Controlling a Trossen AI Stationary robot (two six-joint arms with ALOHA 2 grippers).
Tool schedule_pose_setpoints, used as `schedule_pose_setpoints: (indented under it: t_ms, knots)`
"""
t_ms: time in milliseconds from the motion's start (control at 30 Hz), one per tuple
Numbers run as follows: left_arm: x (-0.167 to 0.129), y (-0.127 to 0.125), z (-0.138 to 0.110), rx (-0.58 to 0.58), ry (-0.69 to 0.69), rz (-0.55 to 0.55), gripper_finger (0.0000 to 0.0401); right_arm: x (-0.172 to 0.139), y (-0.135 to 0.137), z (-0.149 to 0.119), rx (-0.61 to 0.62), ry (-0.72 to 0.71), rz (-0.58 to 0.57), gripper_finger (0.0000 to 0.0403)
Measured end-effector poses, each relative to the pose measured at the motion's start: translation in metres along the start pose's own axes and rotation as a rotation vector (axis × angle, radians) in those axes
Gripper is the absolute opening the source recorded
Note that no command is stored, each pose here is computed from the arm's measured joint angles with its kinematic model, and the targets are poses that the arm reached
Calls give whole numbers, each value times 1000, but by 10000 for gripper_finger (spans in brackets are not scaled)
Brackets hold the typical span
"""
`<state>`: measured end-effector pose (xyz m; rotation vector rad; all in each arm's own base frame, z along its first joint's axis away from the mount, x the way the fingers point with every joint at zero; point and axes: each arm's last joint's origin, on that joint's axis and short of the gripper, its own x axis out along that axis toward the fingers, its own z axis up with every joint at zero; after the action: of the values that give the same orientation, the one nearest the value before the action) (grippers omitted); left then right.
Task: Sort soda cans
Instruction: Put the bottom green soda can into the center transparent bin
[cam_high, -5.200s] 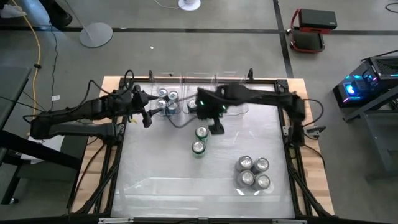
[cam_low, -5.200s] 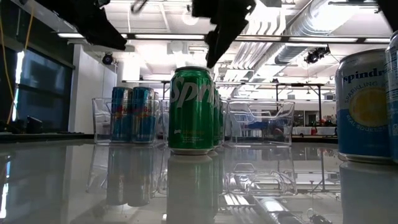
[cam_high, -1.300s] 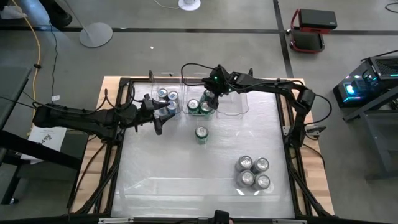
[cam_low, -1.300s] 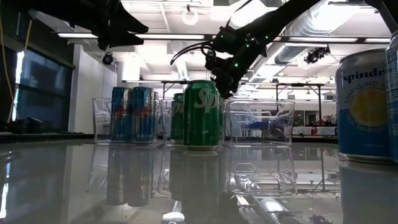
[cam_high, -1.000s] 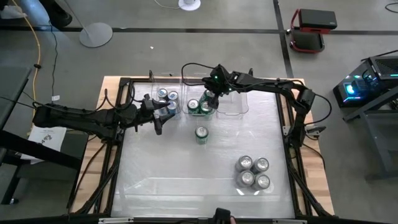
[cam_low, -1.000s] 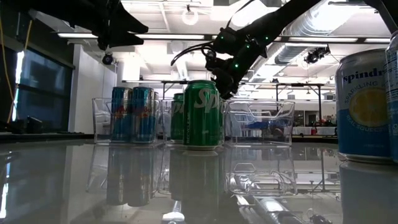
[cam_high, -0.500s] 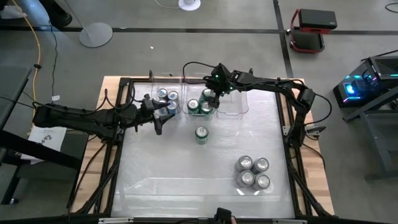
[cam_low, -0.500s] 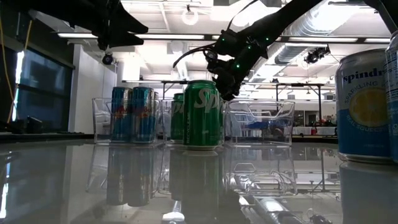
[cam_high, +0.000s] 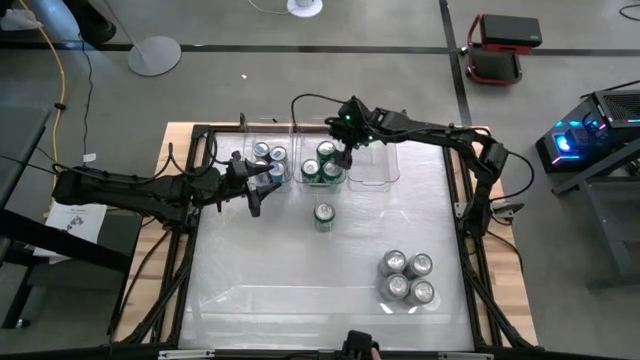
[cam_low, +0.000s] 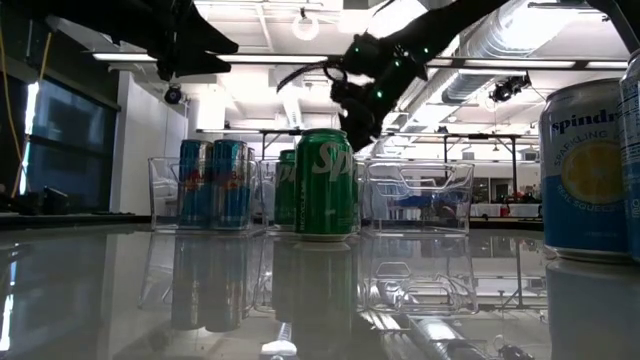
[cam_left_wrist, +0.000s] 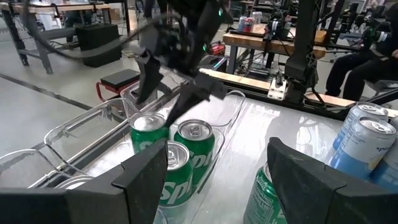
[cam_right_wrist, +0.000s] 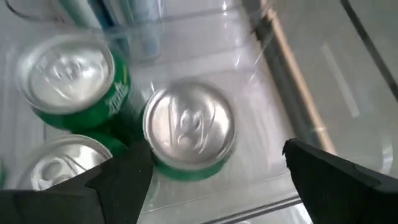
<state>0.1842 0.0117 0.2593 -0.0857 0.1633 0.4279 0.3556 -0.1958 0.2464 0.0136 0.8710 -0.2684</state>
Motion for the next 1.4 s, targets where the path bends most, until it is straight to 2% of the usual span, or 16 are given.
schedule_pose_setpoints:
  t_ms: [267, 400, 600, 800, 1100, 1400]
  knots:
    - [0, 0, 0, 0, 0, 0, 254, -16, -5, 24, -9, -94, -17, 346]
    - [0, 0, 0, 0, 0, 0, 254, -8, -3, 19, 43, -120, -2, 346]
    - [0, 0, 0, 0, 0, 0, 254, 9, 2, 7, 65, -84, 72, 346]
    - [0, 0, 0, 1, 0, 0, 254, 27, 8, 7, 27, -91, 68, 346]
    - [0, 0, 0, 0, 0, 0, 254, 28, 9, 8, 0, -104, 63, 323]
    - [0, 0, 0, 0, 0, 0, 254, 15, 3, 21, -6, -130, -7, 321]
